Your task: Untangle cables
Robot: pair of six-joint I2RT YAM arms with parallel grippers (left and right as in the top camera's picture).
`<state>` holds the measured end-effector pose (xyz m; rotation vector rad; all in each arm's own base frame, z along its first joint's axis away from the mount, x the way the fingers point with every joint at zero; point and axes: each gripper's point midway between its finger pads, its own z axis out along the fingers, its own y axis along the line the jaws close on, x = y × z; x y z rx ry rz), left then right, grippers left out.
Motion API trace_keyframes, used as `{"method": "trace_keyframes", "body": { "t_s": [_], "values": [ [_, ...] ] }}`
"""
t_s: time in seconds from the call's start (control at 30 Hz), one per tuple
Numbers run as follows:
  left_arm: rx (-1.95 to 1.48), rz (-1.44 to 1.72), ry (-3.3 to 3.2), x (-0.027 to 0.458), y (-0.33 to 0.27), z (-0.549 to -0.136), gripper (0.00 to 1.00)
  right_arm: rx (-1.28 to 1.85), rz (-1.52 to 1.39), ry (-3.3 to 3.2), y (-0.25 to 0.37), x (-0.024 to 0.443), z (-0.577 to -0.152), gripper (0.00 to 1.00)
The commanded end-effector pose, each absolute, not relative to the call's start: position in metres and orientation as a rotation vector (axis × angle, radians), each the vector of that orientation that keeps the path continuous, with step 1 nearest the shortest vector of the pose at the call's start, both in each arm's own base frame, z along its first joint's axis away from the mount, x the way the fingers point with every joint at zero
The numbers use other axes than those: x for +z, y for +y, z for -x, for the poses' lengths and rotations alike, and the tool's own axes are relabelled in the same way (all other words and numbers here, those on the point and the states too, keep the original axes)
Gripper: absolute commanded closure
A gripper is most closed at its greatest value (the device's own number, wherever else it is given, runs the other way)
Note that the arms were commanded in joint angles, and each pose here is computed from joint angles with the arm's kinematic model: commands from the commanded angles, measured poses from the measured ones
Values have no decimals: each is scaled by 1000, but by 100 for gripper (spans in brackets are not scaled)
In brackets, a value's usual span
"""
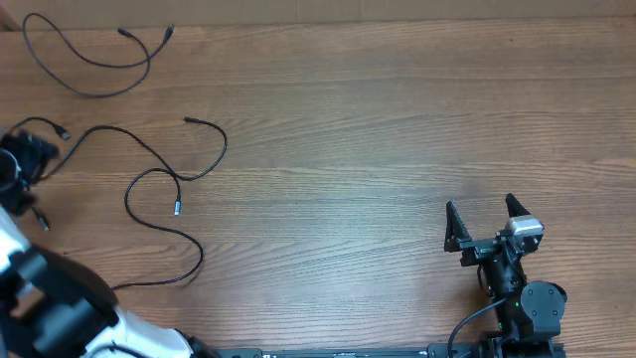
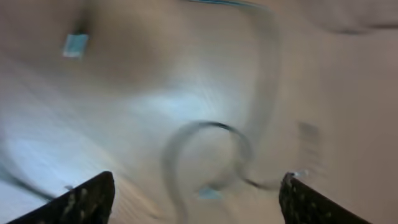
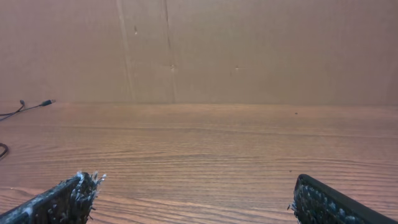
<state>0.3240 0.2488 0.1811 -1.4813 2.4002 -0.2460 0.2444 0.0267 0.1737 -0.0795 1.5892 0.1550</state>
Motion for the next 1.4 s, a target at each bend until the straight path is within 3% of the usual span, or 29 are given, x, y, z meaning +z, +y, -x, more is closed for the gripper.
{"method": "trace_keyframes", "body": {
  "t_s": [0.0,0.23,0.37,0.67,1.03,1.37],
  "values": [
    [-819,1066,2319,266,145,-360,9,140,78,1587,25,172,-245,0],
    [-770,680,2636,281,8,-337,0,140,78,1587,25,172,-245,0],
    [-635,527,2729,278,-28,-326,1,140,78,1587,25,172,-245,0],
    [-273,640,2742,302,-2,-247,1,141,78,1587,25,172,-245,0],
    [-383,375,2447,361,-26,-158,1,140,78,1587,25,172,-245,0],
    [-378,332,2334,330,-33,-85,1,140,78,1587,25,172,-245,0]
  ]
}}
